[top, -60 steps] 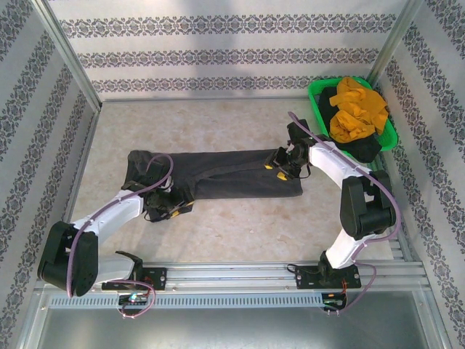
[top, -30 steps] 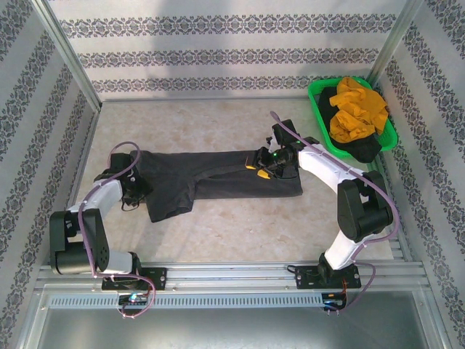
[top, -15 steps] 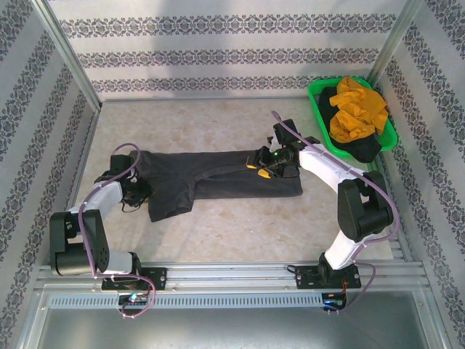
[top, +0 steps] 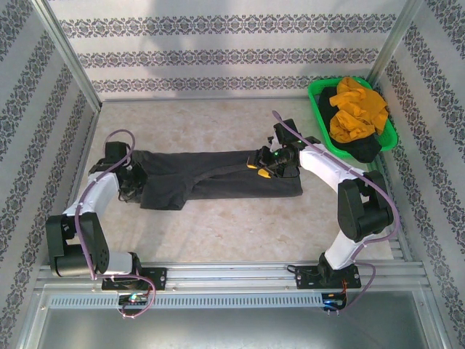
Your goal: Fold and stack the t-shirts
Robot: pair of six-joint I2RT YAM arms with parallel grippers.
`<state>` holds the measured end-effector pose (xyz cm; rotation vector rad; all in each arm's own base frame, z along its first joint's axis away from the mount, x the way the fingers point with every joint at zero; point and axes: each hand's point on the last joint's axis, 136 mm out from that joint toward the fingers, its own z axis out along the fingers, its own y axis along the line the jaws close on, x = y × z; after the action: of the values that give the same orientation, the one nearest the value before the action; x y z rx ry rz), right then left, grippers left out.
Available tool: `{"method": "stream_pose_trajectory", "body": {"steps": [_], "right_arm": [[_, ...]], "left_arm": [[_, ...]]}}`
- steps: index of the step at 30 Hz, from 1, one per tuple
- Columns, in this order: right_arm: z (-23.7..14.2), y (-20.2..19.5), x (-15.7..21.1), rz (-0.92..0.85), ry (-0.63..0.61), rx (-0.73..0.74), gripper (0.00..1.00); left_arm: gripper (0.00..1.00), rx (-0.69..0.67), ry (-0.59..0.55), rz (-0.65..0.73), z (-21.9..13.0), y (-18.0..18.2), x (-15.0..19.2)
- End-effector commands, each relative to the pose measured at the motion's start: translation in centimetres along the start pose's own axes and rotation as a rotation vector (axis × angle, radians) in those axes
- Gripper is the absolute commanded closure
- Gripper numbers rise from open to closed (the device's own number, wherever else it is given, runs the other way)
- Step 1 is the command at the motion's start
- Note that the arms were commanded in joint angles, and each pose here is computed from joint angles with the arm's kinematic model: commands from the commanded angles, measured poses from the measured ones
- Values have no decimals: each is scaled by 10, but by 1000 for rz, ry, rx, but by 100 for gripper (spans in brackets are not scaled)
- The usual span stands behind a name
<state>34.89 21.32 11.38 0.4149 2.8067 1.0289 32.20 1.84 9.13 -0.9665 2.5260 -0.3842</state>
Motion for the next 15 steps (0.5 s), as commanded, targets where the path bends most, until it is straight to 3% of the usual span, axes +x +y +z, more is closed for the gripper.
{"method": "stream_pose_trajectory", "body": {"steps": [1, 7, 15], "right_arm": [[-9, 2, -10, 8, -30, -6, 48], [-11, -3, -11, 19, -35, -9, 49], [-16, -20, -12, 48, -66, 9, 52]], "left_arm": [[100, -48, -53, -24, -13, 1, -17], [100, -103, -28, 13, 4, -2, -36], [98, -148, -80, 70, 34, -6, -73]]}}
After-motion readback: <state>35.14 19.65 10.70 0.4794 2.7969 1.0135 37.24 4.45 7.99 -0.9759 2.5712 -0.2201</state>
